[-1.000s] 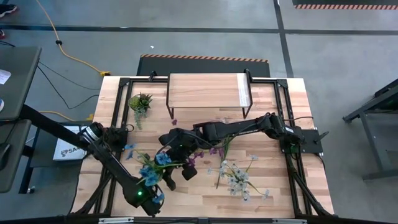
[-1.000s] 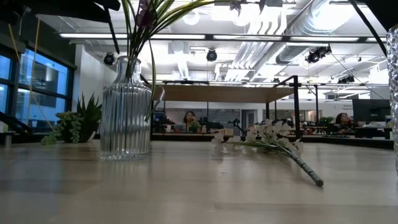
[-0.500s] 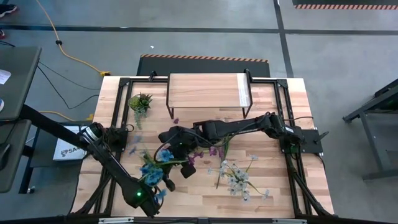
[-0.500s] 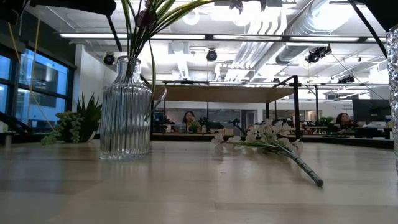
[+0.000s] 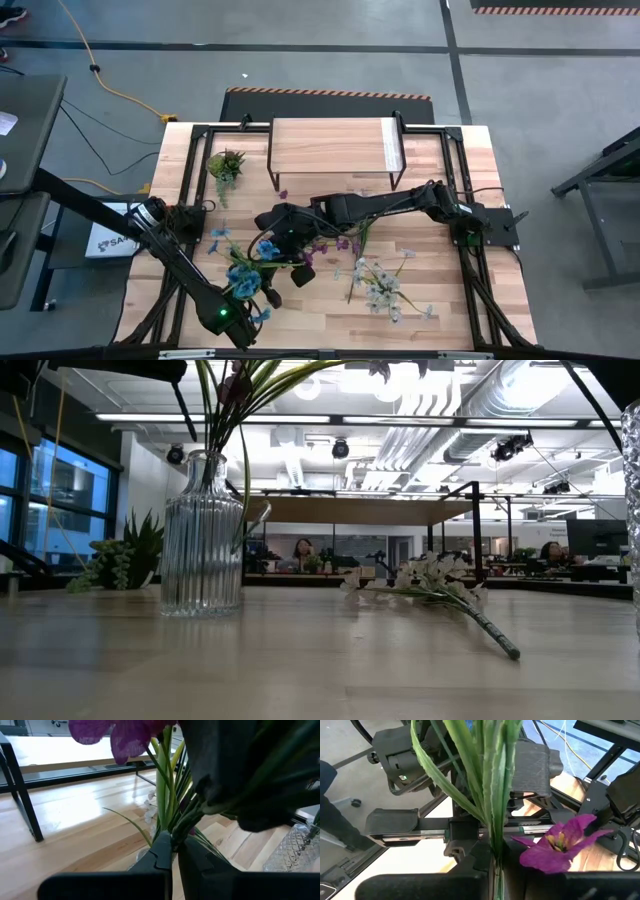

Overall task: Pick and place flowers into a vace then onto a shelf
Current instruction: Put the blue flowers into the left transparent vase

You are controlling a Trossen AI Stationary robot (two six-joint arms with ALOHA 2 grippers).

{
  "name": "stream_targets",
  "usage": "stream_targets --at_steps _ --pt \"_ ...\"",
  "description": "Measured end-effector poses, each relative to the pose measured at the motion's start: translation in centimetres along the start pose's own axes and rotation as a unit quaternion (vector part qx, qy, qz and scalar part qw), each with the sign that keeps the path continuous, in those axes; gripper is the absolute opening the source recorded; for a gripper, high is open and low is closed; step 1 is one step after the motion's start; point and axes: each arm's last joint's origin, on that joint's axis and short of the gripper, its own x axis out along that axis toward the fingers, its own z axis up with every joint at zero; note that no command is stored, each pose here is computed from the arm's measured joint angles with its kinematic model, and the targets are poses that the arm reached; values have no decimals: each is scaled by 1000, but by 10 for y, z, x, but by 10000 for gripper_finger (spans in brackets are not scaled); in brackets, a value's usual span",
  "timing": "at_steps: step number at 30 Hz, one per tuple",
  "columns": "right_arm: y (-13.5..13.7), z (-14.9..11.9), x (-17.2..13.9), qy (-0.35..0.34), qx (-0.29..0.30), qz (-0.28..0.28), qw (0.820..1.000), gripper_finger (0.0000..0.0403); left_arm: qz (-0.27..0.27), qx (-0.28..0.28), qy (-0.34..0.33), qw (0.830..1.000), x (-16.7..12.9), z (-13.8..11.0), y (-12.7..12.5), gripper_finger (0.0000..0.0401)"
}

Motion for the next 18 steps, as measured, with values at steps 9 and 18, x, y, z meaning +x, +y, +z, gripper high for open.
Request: stream_targets --at_steps 9,18 --pt "3 6 -11 -2 0 4 1000 66 -12 1 -11 1000 -4 0 0 45" --pt "5 9 -17 1 2 4 1000 111 -13 -2 -12 1000 -4 0 -1 45"
